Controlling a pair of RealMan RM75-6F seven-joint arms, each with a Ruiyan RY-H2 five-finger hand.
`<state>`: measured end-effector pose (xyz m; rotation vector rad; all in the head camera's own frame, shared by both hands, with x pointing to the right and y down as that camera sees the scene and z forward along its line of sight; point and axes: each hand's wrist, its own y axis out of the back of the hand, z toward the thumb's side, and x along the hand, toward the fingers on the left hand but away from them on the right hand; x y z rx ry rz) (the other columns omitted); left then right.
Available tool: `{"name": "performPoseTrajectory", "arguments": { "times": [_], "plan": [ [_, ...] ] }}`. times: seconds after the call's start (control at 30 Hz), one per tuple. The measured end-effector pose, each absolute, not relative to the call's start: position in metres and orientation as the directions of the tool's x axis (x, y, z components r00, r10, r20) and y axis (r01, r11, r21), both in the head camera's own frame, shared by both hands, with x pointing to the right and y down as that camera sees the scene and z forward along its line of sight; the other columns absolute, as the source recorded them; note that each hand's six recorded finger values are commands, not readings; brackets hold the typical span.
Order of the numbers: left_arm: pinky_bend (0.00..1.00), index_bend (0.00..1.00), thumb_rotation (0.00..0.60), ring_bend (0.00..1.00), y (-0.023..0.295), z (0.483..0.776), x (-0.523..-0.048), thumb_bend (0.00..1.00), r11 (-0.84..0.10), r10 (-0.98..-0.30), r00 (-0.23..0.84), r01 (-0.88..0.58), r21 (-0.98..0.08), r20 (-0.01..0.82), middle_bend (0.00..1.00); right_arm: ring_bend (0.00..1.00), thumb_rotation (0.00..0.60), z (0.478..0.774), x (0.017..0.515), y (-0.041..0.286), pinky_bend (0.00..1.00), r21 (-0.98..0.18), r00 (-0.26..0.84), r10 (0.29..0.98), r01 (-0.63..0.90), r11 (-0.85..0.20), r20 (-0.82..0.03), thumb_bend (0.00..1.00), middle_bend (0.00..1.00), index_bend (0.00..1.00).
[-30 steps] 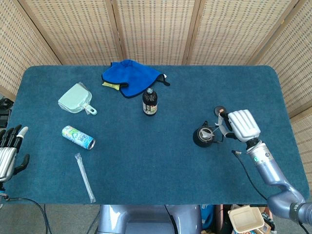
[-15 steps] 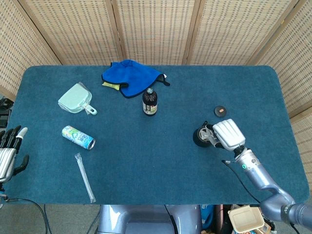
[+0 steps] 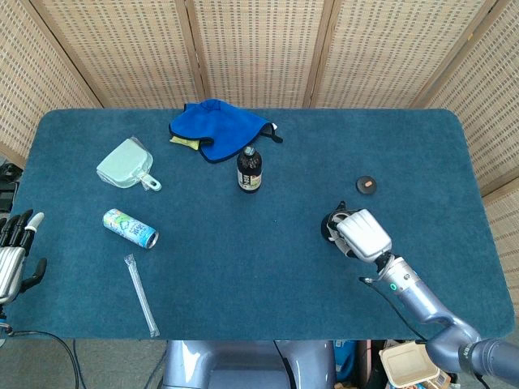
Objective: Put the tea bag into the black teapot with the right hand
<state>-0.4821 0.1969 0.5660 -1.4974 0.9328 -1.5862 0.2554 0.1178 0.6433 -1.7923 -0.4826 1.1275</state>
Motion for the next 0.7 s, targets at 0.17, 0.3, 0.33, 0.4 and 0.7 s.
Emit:
{"name": "performPoseTrajectory", "arguments": {
  "times": [0.17,0.3,0.33,0.4,0.7],
  "plan": [
    [0.0,0.0,0.6,0.0,0.198,0.566,-0.482,0.48,-0.452,-0.892,-0.034,0.038,-0.891,0.451,0.0,0.87,0.6,0.65,0.251,0.127,0.98,-0.852,0.519,0.688,-0.182,-0.491,-0.507,0.61,0.86,0.53],
    [0.0,0.0,0.6,0.0,0.199,0.566,-0.483,0.48,-0.452,-0.892,-0.036,0.036,-0.891,0.451,0.0,0.87,0.6,0.655,0.249,0.134,0.98,-0.84,0.527,0.665,-0.218,-0.496,-0.53,0.6,0.86,0.5],
    [0.0,0.0,0.6,0.0,0.199,0.566,-0.483,0.48,-0.452,-0.892,-0.036,0.036,-0.891,0.451,0.0,0.87,0.6,0.657,0.248,0.136,0.98,-0.835,0.528,0.657,-0.23,-0.5,-0.539,0.6,0.85,0.49],
    [0.0,0.0,0.6,0.0,0.199,0.566,-0.484,0.48,-0.452,-0.892,-0.036,0.036,-0.891,0.451,0.0,0.87,0.6,0.658,0.247,0.138,0.98,-0.83,0.529,0.65,-0.238,-0.504,-0.546,0.6,0.85,0.46],
    [0.0,0.0,0.6,0.0,0.2,0.566,-0.485,0.48,-0.451,-0.892,-0.038,0.031,-0.892,0.45,0.0,0.87,0.6,0.652,0.25,0.134,0.98,-0.818,0.517,0.645,-0.239,-0.523,-0.563,0.6,0.87,0.32]
  ]
}}
